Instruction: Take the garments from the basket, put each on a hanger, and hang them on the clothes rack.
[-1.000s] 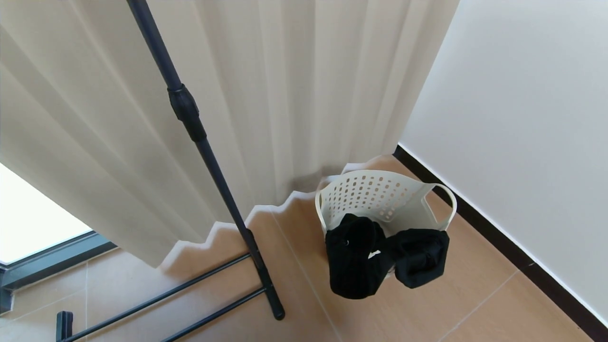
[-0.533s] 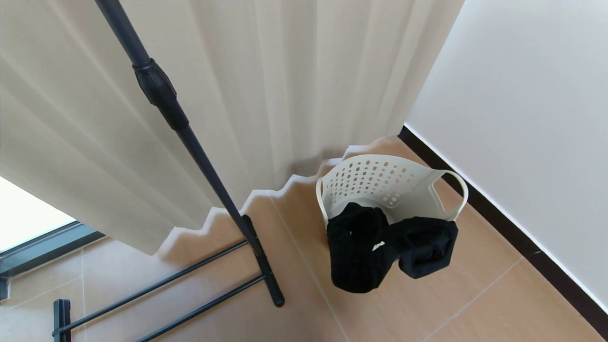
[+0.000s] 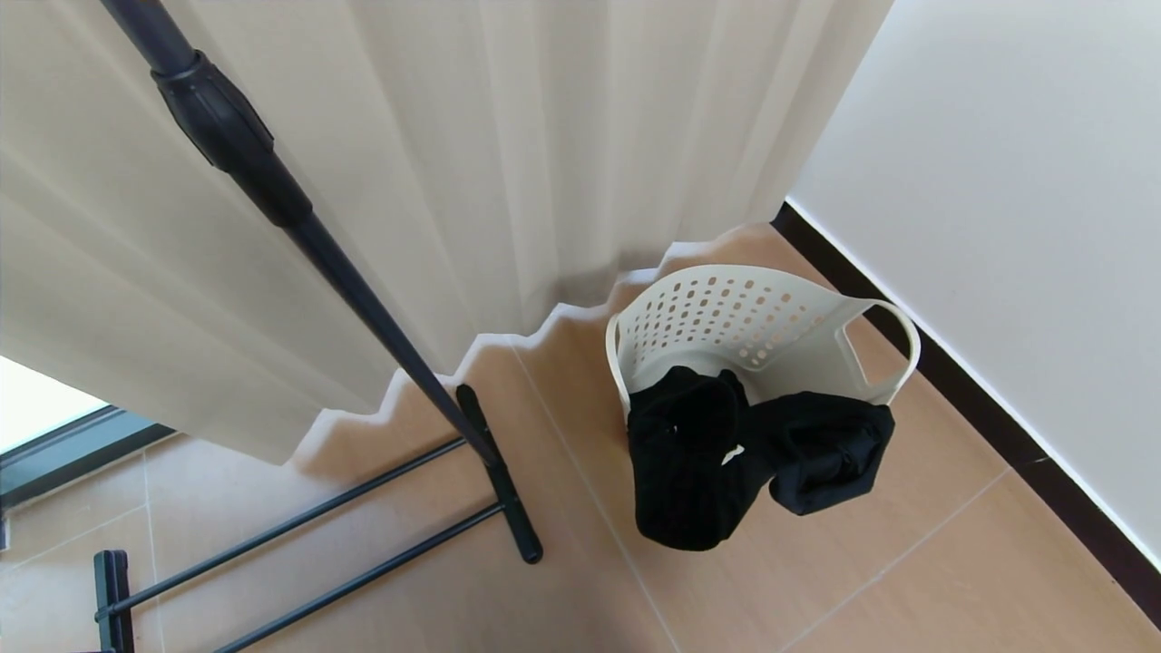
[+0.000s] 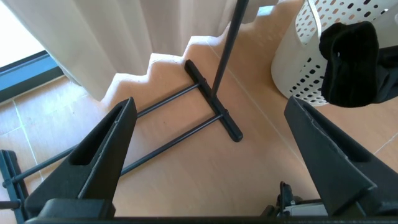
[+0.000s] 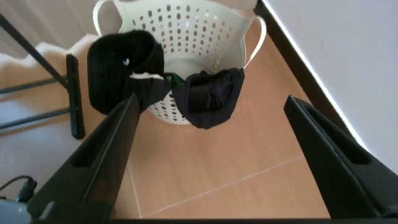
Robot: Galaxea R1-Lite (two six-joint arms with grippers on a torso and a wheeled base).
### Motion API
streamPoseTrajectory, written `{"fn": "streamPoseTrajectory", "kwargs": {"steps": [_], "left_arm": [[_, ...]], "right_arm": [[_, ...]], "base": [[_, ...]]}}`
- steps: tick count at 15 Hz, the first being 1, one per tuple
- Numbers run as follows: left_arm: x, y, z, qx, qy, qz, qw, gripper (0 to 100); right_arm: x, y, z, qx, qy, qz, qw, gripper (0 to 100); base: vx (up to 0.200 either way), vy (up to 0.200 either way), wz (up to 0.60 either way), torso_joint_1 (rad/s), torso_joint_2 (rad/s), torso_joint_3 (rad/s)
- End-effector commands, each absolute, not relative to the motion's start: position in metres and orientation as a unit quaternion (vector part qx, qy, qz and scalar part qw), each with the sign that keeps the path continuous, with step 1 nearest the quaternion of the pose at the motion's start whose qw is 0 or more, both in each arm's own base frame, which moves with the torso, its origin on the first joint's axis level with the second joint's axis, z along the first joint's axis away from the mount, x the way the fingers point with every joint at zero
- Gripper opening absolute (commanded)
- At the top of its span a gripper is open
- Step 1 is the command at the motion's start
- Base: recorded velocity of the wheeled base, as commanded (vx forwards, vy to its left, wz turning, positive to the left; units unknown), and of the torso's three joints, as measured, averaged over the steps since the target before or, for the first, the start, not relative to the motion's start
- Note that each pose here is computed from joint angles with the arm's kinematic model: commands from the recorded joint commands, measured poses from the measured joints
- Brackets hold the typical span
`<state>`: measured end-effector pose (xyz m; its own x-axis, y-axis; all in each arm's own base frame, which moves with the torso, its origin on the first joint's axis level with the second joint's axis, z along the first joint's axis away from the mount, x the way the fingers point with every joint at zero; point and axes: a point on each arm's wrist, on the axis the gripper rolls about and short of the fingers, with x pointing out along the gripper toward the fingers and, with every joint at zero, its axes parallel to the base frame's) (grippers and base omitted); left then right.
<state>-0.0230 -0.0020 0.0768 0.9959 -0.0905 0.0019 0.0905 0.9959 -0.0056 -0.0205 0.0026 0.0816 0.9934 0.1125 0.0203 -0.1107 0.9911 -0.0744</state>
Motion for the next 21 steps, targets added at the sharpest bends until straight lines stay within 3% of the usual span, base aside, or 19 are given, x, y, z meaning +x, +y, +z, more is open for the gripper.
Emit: {"fn": "streamPoseTrajectory", "kwargs": {"steps": [1,2,3,5,10,12,15,18,21], "left_arm": [[-0.023,-0.002,0.077,-0.003,-0.001,-0.044,0.999,100],[-0.023,-0.002,0.077,-0.003,-0.001,-0.044,0.999,100],[-0.023,-0.002,0.077,-0.003,-0.001,-0.045,0.999,100],[-0.023,-0.002,0.077,-0.003,-0.001,-0.044,0.999,100],[-0.023,-0.002,0.077,-0.004,0.000,-0.045,0.999,100],[-0.023,-0.002,0.076,-0.004,0.000,-0.044,0.999,100],[-0.023,-0.002,0.076,-0.004,0.000,-0.043,0.999,100],[-0.023,-0.002,0.076,-0.004,0.000,-0.043,0.999,100],[-0.023,-0.002,0.076,-0.004,0.000,-0.043,0.999,100]], "right_arm": [[-0.009,0.003,0.078,-0.049,0.089,0.086,0.991,100],[-0.008,0.003,0.078,-0.051,0.095,0.091,0.990,100],[-0.002,0.005,0.084,-0.048,0.140,0.145,0.978,100],[0.008,0.006,0.091,-0.045,0.181,0.151,0.971,100],[0.076,0.020,0.130,-0.056,0.243,0.221,0.943,100],[0.123,0.035,0.148,-0.066,0.261,0.243,0.932,100],[0.200,0.058,0.167,-0.165,0.259,0.237,0.922,100],[0.262,0.084,0.163,-0.240,0.263,0.225,0.907,100],[0.312,0.106,0.148,-0.260,0.274,0.207,0.902,100]], "base": [[0.000,0.000,0.00,0.000,0.00,0.000],[0.000,0.000,0.00,0.000,0.00,0.000],[0.000,0.000,0.00,0.000,0.00,0.000],[0.000,0.000,0.00,0.000,0.00,0.000],[0.000,0.000,0.00,0.000,0.00,0.000],[0.000,0.000,0.00,0.000,0.00,0.000],[0.000,0.000,0.00,0.000,0.00,0.000],[0.000,0.000,0.00,0.000,0.00,0.000],[0.000,0.000,0.00,0.000,0.00,0.000]]}}
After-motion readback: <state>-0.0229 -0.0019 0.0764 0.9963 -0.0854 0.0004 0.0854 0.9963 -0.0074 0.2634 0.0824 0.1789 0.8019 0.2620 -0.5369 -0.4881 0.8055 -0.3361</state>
